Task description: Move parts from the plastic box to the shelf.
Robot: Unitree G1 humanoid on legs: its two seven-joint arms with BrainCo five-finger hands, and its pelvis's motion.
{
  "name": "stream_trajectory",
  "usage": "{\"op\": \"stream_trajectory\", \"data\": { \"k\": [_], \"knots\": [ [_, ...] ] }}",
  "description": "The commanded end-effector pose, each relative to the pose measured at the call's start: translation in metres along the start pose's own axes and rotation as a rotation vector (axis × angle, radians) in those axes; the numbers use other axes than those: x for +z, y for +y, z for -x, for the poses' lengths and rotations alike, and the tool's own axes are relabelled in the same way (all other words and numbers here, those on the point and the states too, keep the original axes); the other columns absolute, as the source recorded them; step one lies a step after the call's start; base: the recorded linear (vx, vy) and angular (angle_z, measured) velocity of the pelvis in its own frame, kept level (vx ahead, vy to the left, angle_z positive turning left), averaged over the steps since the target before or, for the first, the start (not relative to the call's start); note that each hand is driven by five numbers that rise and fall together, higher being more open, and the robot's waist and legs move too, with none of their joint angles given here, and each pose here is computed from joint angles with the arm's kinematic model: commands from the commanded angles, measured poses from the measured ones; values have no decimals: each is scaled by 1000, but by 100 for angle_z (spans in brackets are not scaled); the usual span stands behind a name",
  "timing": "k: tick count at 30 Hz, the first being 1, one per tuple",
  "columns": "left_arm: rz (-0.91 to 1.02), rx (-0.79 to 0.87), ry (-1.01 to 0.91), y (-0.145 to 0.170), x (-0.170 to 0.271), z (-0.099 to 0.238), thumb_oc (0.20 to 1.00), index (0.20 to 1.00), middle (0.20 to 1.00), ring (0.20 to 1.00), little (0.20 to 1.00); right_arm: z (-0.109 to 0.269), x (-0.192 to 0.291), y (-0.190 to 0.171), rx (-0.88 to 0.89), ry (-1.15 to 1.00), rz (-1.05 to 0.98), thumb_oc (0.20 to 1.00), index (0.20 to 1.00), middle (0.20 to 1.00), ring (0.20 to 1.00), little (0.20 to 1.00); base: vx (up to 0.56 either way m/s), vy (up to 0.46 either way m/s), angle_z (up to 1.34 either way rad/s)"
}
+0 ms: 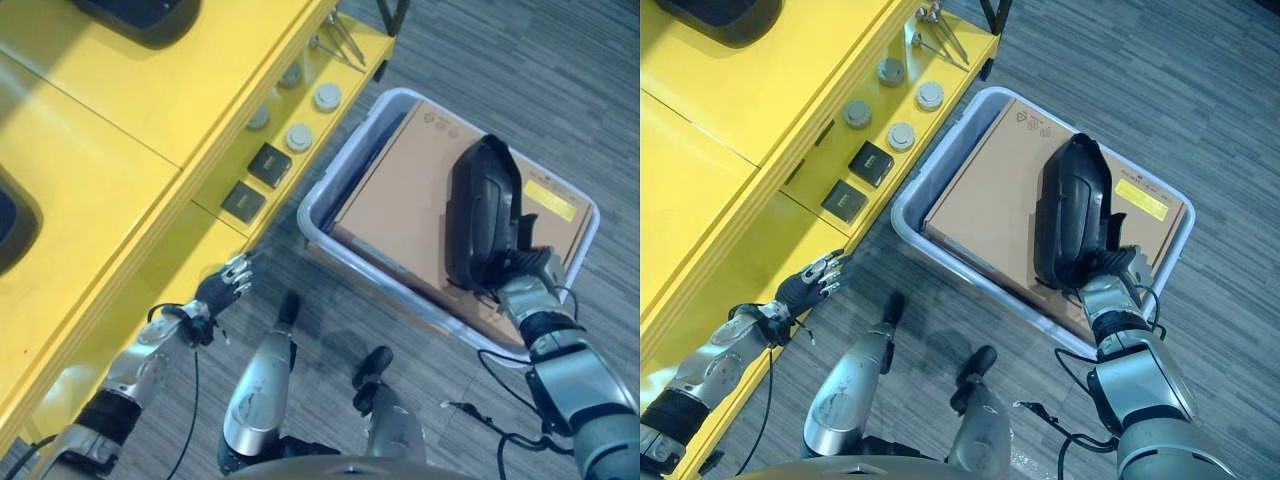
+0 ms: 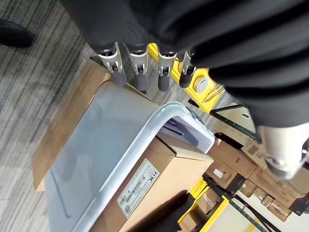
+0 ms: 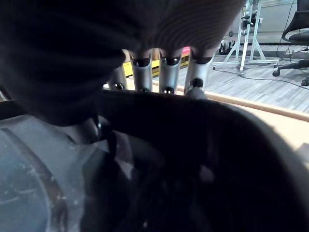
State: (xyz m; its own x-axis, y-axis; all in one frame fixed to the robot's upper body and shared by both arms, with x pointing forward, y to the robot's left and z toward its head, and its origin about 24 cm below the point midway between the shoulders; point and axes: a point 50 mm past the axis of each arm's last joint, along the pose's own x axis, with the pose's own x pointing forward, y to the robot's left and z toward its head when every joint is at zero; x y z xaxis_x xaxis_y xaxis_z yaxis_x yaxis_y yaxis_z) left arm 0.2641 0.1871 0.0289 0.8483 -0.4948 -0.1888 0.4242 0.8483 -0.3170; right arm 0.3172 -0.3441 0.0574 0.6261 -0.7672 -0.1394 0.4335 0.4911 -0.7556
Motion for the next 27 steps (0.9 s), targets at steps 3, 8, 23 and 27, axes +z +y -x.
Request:
{"op": "stream_trajectory", "data": {
  "k": [3,8,23,27],
  "knots": [
    [11,-73,-83,-16,7,-4,1000,1000,1000,1000,1000,0,-3,-3,2,-12,-119,200,200,200,200,200,-34,6,-1],
    [-5,-88,-121,-22,12,0,1000,1000,1000,1000,1000,9,41,-11,-2,-165,-306,200,200,200,200,200,6,-1,-1],
    [17,-72,-29,-42,15,-21,1000,1000,1000,1000,1000,55,76,8,138,-343,-278,200,200,200,200,200,146,39,-5],
    [-25,-40,29,-44,12,-33,1000,1000,1000,1000,1000,62,73,20,192,-365,-226,200,200,200,200,200,75,4,-9]
  ]
}}
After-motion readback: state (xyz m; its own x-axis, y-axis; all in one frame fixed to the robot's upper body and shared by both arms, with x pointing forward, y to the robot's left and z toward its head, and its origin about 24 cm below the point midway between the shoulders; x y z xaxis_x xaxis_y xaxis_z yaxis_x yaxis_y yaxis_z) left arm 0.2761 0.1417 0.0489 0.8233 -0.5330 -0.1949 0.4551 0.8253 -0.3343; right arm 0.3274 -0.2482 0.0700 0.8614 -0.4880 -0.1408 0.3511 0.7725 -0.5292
